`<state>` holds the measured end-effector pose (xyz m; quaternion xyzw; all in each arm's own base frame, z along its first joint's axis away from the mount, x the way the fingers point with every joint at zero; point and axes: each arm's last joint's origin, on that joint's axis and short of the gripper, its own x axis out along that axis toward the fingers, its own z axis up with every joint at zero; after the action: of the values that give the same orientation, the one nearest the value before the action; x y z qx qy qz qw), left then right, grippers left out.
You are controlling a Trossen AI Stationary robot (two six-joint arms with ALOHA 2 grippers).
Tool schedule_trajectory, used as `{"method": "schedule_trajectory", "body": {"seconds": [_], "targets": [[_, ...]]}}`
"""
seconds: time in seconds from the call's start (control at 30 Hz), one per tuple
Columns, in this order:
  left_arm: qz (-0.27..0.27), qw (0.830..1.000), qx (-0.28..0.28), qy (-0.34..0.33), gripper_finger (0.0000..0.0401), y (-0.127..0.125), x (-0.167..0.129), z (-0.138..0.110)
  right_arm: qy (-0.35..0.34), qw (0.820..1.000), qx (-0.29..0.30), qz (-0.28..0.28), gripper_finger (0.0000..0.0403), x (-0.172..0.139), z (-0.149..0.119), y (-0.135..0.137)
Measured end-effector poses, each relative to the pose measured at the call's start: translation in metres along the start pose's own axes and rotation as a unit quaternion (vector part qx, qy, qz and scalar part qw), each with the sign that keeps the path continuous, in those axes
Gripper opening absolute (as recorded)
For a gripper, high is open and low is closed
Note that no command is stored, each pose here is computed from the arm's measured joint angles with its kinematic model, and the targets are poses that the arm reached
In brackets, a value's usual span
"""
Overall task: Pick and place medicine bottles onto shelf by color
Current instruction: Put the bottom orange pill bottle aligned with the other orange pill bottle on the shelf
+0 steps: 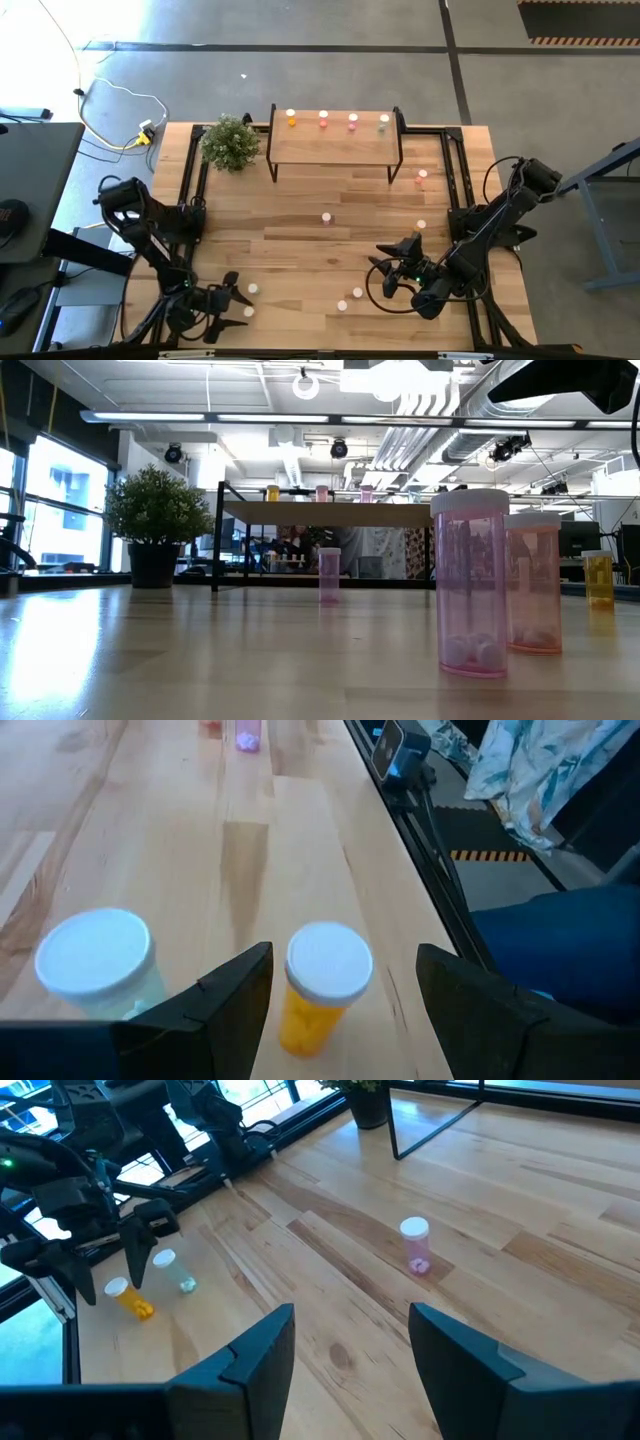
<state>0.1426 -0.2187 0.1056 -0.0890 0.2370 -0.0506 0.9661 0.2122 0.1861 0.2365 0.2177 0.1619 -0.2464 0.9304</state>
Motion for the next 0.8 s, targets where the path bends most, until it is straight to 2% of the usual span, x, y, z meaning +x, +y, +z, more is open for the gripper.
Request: {"method": "schedule_trajectory", "body": {"seconds": [0.6,0.8], "targets": [[0.001,1.000,-0.011,0.018,0.0237,0.0069,0.0094,0.0056,0.001,1.000,0.000,0.000,0.0188,0.0001,0.0000,0.0000],[0.000,1.000,-0.006,0.019,0.0198,0.0070,0.0096,0.0056,0.001,1.000,0.000,0.000,0.0188,0.0001,0.0000,0.0000]]}}
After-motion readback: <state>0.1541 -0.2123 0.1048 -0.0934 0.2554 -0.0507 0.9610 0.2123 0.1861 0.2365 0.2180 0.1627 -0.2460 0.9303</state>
